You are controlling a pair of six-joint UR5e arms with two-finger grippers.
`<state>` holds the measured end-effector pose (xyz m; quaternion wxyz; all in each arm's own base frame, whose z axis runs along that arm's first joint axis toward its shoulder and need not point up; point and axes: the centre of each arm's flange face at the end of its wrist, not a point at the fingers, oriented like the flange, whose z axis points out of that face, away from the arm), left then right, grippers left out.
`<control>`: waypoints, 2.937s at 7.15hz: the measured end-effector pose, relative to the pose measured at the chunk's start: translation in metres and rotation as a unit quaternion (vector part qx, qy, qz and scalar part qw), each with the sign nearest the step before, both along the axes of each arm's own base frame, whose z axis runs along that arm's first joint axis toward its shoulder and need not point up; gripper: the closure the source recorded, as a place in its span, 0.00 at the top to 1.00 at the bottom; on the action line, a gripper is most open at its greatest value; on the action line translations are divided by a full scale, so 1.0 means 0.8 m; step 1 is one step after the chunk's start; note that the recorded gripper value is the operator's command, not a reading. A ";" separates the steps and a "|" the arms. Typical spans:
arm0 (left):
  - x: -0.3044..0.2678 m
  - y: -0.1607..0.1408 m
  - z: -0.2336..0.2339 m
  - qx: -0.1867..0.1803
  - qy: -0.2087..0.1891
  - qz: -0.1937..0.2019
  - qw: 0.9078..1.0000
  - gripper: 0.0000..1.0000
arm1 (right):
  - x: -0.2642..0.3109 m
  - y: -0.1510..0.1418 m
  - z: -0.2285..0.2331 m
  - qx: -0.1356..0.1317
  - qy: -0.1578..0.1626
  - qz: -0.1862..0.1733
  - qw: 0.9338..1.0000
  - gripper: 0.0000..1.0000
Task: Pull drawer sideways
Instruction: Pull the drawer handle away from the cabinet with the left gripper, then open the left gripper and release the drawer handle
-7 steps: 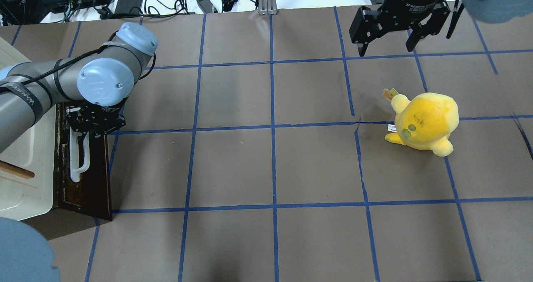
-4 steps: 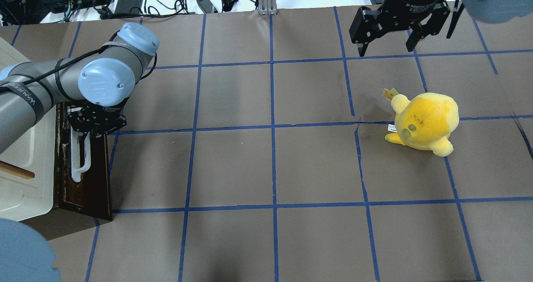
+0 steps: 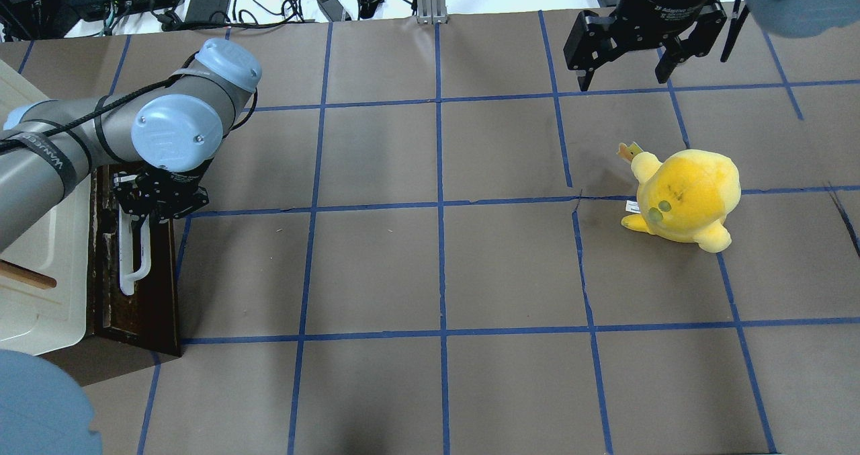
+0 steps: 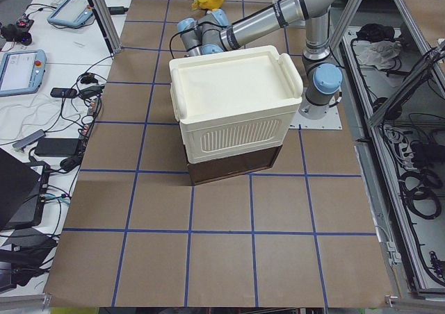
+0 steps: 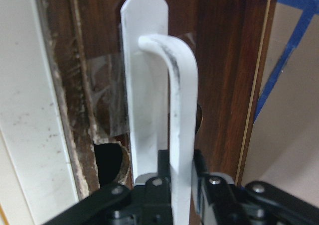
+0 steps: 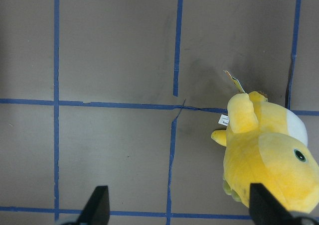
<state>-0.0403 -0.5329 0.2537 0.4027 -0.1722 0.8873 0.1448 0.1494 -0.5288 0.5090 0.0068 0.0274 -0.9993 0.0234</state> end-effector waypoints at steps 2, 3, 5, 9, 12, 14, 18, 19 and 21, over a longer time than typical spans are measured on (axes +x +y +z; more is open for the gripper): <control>-0.022 0.001 0.000 -0.006 -0.003 -0.010 1.000 0.17 | 0.000 0.000 0.000 0.000 0.000 0.000 1.000 1.00; -0.028 0.001 0.000 -0.008 -0.004 -0.012 1.000 0.18 | 0.000 0.000 0.000 0.000 0.000 0.000 1.000 1.00; -0.035 -0.002 0.003 -0.013 0.000 -0.012 1.000 0.18 | 0.000 0.000 0.000 0.000 0.000 0.000 1.000 1.00; -0.073 -0.005 0.007 -0.022 0.012 -0.020 0.999 0.19 | 0.000 0.000 0.000 0.000 0.000 0.000 1.000 1.00; -0.097 -0.005 0.011 -0.031 0.013 -0.031 0.999 0.22 | 0.000 0.000 0.000 0.000 0.000 0.000 1.000 1.00; -0.105 -0.007 0.014 -0.035 0.022 -0.030 0.999 0.22 | 0.000 0.000 0.000 0.000 0.000 0.000 1.000 1.00; -0.120 -0.010 0.018 -0.041 0.035 -0.031 0.998 0.22 | 0.000 0.000 0.000 0.000 0.000 0.000 1.000 1.00; -0.130 -0.011 0.018 -0.042 0.038 -0.036 0.998 0.22 | 0.000 0.000 0.000 0.000 0.000 0.000 1.000 1.00; -0.147 -0.013 0.018 -0.044 0.044 -0.043 0.997 0.22 | 0.000 0.000 0.000 0.000 0.000 0.000 1.000 1.00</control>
